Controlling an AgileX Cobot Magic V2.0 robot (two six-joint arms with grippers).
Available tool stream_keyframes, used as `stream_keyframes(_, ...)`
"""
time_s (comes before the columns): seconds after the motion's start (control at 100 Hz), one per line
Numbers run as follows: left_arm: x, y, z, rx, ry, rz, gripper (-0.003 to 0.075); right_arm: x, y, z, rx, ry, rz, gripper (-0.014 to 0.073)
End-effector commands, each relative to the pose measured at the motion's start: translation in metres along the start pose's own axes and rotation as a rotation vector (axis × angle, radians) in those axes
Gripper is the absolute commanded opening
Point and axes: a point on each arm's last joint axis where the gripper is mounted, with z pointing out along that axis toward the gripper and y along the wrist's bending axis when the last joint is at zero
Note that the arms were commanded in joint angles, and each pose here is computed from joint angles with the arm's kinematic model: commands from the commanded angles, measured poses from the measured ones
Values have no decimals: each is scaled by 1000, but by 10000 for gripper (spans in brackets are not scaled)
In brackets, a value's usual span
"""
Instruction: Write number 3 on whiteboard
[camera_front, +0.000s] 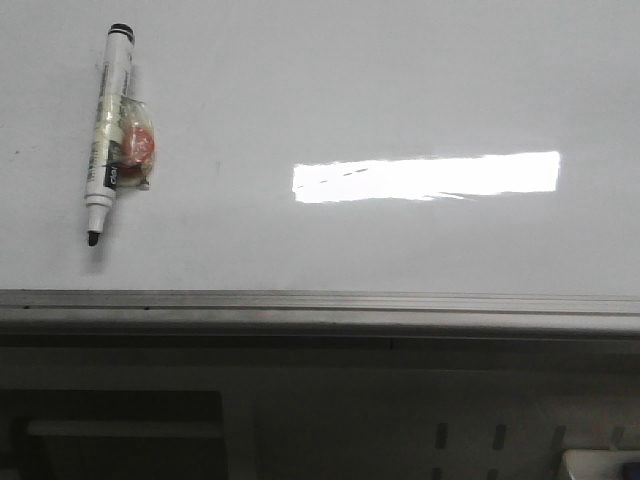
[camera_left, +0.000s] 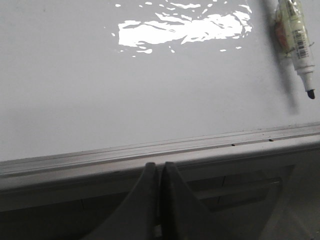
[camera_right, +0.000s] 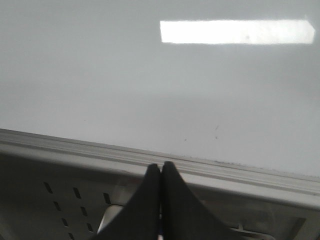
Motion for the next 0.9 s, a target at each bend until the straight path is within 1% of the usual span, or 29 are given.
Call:
stream_keyframes(0.0,6,1,2,-3,-35,-19,-20,6,0,2,7,1,-19,-64)
stream_keyframes(0.89,6,1,2,-6,-39,-11,-20,5,-1,2,9,-10,-30,-64)
